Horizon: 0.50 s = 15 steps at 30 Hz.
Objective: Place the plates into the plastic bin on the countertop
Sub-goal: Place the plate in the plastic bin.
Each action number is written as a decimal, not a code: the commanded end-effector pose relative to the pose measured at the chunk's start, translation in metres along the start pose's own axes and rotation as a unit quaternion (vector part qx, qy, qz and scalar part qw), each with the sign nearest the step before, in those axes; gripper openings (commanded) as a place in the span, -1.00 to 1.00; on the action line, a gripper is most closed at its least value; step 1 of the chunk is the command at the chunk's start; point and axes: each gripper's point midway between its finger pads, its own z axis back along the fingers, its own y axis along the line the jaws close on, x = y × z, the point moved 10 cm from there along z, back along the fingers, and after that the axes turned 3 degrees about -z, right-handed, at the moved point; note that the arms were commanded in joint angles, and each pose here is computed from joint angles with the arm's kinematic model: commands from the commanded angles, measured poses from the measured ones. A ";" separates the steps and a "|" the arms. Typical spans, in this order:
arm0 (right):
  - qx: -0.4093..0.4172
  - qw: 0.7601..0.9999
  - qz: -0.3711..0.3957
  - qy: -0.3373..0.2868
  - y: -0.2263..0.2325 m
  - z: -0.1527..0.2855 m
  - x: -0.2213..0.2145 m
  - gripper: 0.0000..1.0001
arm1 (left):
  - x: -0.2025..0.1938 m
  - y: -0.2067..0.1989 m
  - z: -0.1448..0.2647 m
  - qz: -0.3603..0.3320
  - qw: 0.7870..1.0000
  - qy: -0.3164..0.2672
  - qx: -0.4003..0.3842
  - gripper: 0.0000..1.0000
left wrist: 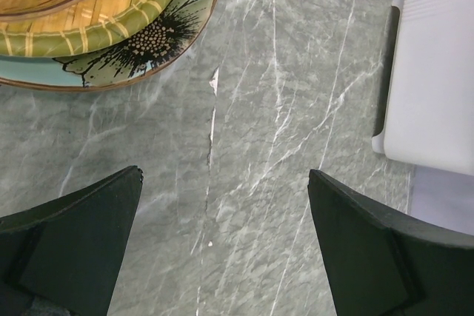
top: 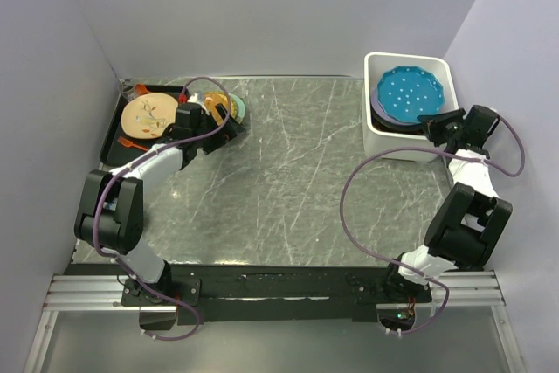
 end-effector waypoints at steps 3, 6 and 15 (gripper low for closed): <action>0.166 0.982 0.067 -0.058 0.095 0.044 0.026 -0.94 | 0.011 -0.013 -0.001 -0.016 0.999 -0.015 -0.024 0.99; 0.170 0.981 0.067 -0.063 0.102 0.041 0.029 -0.94 | 0.011 -0.013 -0.001 -0.017 0.999 -0.015 -0.024 0.99; 0.171 0.981 0.063 -0.063 0.109 0.019 0.032 -0.94 | 0.008 -0.011 -0.001 -0.016 1.000 -0.012 -0.023 0.99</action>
